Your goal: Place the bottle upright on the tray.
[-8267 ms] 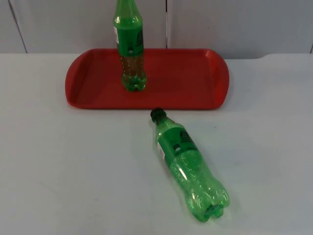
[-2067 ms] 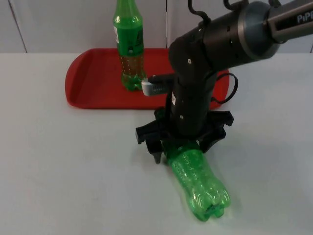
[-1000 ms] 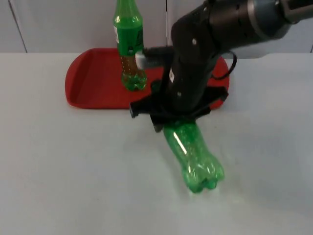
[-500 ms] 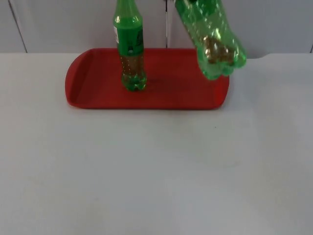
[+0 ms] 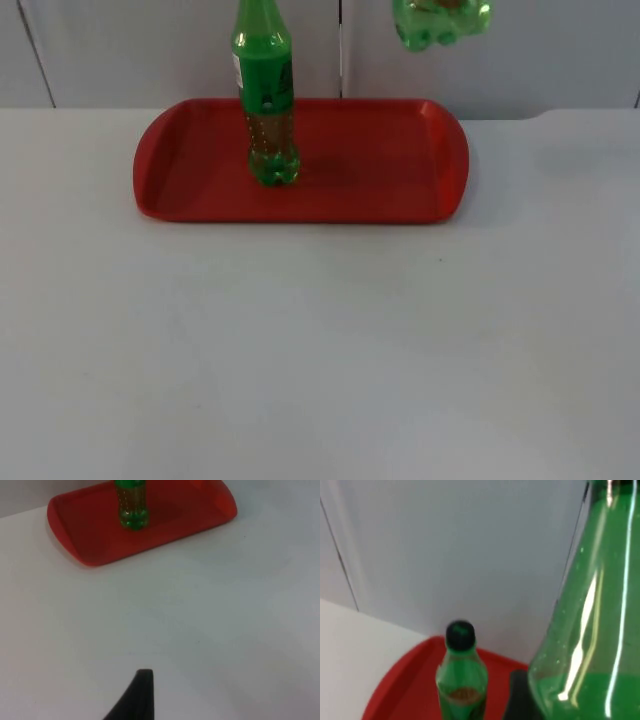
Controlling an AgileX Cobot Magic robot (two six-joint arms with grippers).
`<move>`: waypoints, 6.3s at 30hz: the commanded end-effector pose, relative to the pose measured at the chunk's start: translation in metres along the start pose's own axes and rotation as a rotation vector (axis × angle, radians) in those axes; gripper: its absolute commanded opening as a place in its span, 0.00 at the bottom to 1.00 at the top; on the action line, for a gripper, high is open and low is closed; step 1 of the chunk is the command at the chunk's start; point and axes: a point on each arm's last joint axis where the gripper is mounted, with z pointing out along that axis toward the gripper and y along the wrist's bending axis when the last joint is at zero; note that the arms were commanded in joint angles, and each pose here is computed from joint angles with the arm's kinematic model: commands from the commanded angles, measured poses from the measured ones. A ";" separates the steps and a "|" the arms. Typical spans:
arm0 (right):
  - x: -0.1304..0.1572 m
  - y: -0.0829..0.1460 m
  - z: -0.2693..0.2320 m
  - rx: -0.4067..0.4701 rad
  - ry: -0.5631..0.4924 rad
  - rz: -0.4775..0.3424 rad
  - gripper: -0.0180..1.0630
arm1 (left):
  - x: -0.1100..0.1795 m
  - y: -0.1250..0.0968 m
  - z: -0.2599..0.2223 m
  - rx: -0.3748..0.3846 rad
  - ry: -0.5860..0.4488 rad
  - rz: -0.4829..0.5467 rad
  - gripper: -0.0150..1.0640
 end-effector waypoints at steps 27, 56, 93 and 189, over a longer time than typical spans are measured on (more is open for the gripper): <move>0.014 -0.098 0.023 -0.252 -0.452 -0.068 0.02 | 0.000 0.001 0.001 -0.006 -0.010 0.007 0.99; 0.113 -0.104 0.114 -0.121 -0.512 0.017 0.02 | 0.000 0.001 0.001 -0.006 -0.010 0.007 0.99; 0.197 -0.097 0.203 -0.115 -0.678 0.062 0.02 | 0.000 0.001 0.001 -0.008 -0.010 0.008 0.99; 0.227 -0.085 0.217 -0.201 -0.389 -0.021 0.99 | 0.000 0.002 0.001 -0.018 -0.009 0.010 0.99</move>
